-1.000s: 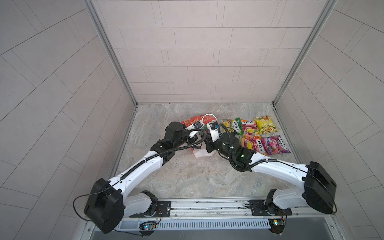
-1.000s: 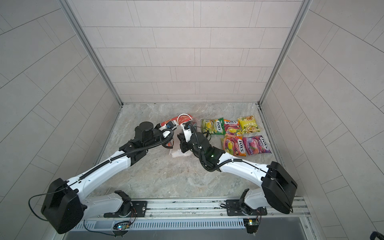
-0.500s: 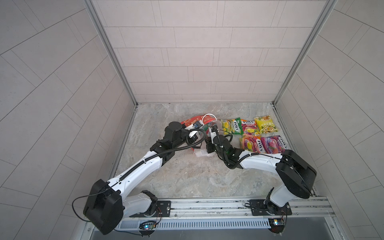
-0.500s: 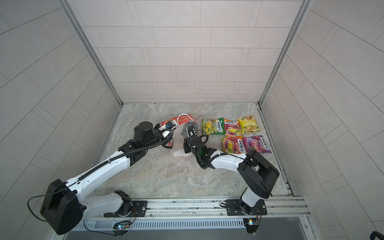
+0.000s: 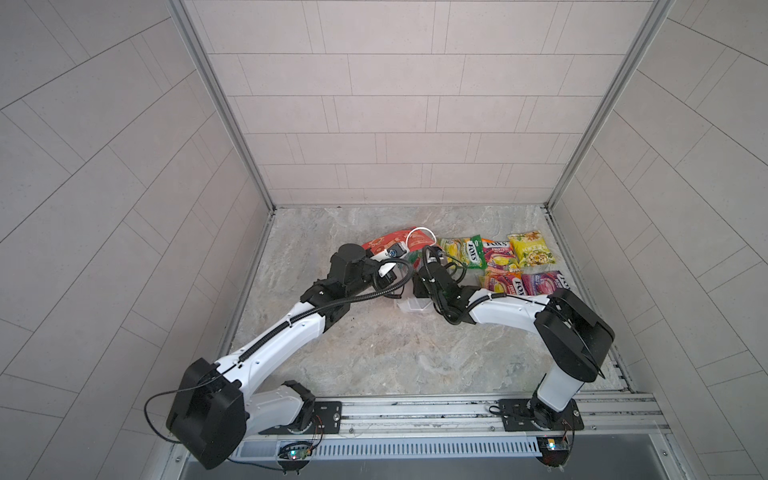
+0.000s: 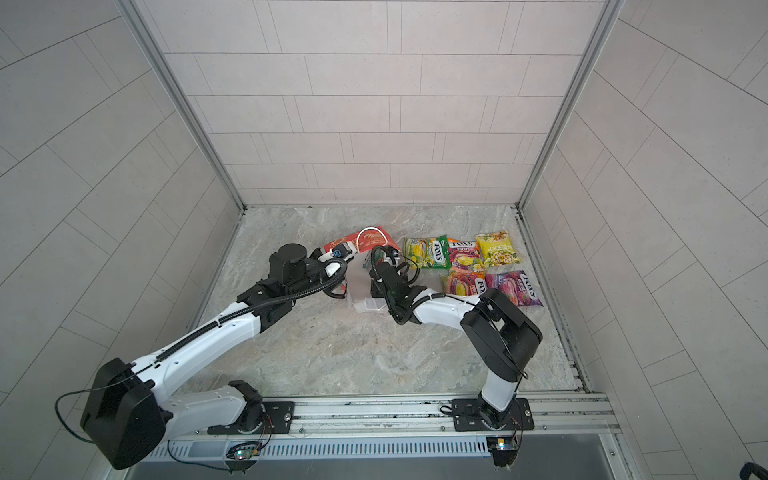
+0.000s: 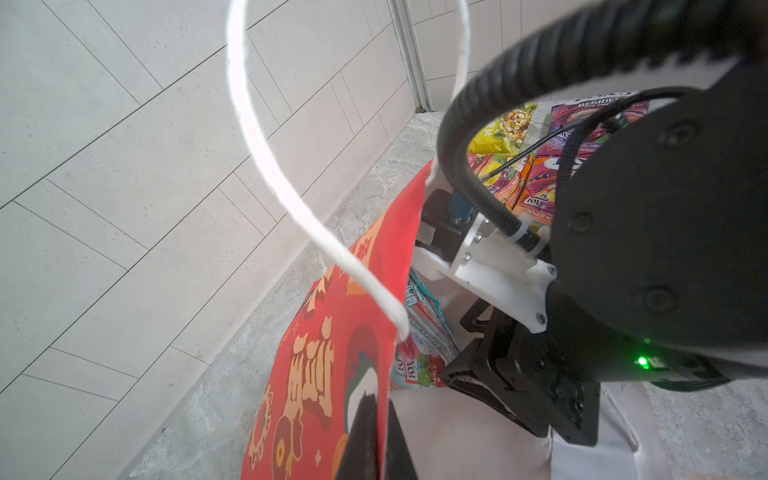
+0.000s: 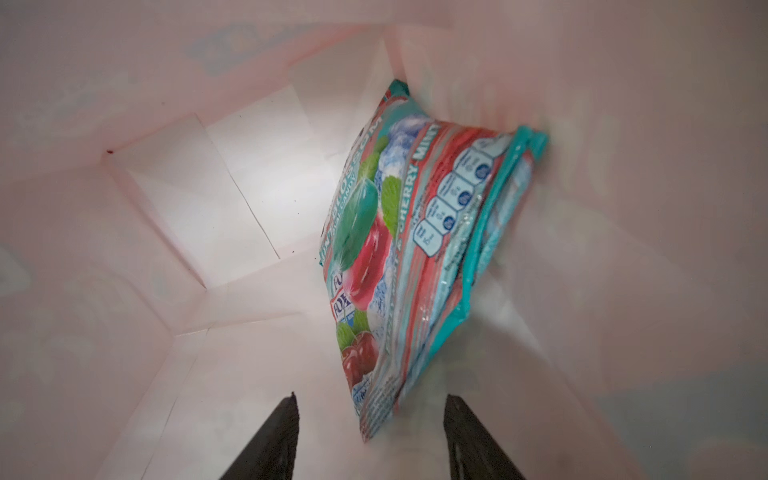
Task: Take the snacks out of the paper bag
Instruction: 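Lower the right gripper into the bag and close on the teal mint packet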
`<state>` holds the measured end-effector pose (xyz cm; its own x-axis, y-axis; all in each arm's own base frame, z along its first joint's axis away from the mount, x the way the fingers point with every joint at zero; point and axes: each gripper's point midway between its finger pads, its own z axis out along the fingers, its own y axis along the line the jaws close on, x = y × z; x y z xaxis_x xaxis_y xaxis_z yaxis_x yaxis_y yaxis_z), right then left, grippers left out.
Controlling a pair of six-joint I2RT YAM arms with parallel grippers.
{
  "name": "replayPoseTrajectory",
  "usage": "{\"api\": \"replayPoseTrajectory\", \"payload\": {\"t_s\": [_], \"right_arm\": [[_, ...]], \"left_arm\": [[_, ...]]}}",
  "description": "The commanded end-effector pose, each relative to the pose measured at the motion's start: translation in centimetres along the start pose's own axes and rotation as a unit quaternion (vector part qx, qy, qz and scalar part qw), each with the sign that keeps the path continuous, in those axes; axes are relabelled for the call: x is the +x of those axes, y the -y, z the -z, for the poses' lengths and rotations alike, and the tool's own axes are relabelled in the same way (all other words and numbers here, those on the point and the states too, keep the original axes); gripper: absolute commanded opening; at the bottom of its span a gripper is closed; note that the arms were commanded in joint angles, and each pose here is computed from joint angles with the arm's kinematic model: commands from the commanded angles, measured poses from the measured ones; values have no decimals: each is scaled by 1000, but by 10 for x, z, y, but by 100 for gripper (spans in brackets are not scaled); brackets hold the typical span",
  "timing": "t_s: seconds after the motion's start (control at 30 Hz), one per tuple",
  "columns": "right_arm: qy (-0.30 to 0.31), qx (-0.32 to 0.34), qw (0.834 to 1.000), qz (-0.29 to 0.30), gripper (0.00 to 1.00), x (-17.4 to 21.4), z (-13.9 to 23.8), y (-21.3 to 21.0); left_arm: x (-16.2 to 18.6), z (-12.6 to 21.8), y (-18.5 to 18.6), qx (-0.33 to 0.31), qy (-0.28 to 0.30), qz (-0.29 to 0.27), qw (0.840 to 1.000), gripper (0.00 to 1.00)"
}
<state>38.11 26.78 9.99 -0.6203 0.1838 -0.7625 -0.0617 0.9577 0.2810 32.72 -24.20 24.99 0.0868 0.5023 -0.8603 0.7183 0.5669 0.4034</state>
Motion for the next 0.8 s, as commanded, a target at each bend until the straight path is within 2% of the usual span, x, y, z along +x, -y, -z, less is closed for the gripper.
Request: {"api": "replayPoseTrajectory", "payload": {"t_s": [0.0, 0.17, 0.33, 0.53, 0.77], "right_arm": [[4, 26, 999, -45, 58, 1, -9, 9], [36, 58, 995, -78, 60, -8, -19, 18], [77, 52, 991, -99, 60, -24, -28, 12], [90, 54, 988, -117, 56, -33, -47, 10], [101, 42, 988, -112, 30, -39, -56, 5]], "left_arm": [[-16, 4, -3, 3, 27, 2, 1000, 0], [-15, 4, -1, 6, 26, 1, 1000, 0], [-15, 2, 2, 15, 29, 0, 999, 0], [-17, 4, 3, 17, 33, 1, 999, 0], [-18, 4, 2, 15, 35, 1, 999, 0]]}}
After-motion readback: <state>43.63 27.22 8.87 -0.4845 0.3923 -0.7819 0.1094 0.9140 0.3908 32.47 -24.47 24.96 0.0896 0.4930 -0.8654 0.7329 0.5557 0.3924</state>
